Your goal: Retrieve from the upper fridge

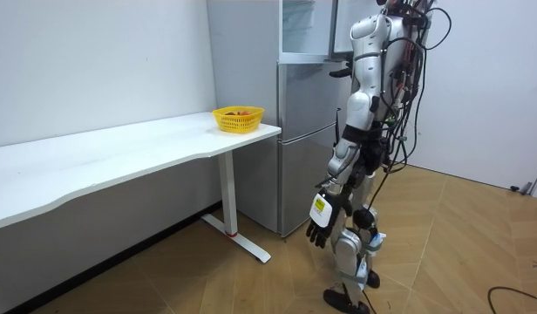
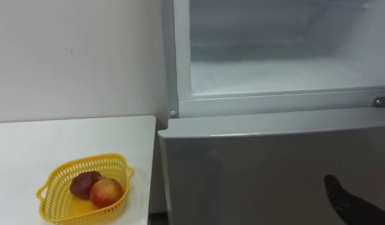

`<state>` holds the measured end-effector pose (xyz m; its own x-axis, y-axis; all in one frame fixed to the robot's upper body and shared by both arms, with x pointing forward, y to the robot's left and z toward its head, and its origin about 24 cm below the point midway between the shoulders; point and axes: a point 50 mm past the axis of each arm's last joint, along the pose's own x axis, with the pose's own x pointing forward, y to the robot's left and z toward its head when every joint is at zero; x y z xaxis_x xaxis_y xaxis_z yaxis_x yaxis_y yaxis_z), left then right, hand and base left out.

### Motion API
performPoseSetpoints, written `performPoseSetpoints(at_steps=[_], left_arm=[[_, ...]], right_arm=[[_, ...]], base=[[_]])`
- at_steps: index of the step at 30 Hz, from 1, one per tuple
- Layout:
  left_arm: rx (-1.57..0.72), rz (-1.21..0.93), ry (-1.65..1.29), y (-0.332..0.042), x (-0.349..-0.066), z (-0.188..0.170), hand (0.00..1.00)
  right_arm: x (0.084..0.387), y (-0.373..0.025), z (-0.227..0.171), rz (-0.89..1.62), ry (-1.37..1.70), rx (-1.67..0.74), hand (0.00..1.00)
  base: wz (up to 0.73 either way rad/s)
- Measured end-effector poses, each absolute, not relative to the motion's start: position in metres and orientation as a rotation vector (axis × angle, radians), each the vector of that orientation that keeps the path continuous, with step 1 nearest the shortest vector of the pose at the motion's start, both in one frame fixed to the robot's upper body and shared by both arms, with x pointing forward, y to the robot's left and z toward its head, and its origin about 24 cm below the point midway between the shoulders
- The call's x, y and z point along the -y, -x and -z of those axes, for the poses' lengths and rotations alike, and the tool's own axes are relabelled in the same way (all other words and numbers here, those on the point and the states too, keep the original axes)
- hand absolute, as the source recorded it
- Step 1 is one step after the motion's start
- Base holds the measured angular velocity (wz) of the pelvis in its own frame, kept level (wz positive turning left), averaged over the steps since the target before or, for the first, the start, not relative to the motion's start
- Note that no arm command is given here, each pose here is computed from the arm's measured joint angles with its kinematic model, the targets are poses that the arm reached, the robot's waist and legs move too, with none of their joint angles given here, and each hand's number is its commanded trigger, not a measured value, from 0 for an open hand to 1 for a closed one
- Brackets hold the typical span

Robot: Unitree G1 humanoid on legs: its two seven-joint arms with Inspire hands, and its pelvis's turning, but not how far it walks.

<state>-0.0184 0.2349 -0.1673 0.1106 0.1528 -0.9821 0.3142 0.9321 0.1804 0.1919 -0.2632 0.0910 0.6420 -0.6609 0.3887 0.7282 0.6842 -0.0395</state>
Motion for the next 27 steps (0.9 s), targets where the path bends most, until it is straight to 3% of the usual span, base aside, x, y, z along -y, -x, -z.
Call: performPoseSetpoints(at_steps=[11,19,27], left_arm=[[-1.419,0.094,-0.403,0.008,-0.236,0.166,0.0],[-1.4,0.048,-0.416,0.005,-0.238,0.165,0.0],[-1.402,0.03,-0.423,0.009,-0.239,0.165,0.0]], right_arm=[[0.274,-0.173,-0.055,0.893,0.145,0.19,0.0],[0.292,-0.158,-0.02,1.077,-0.039,0.001,0.0],[0.311,-0.143,-0.013,1.263,-0.254,-0.044,0.0]], base=[[0.0],[0.0],[0.0]])
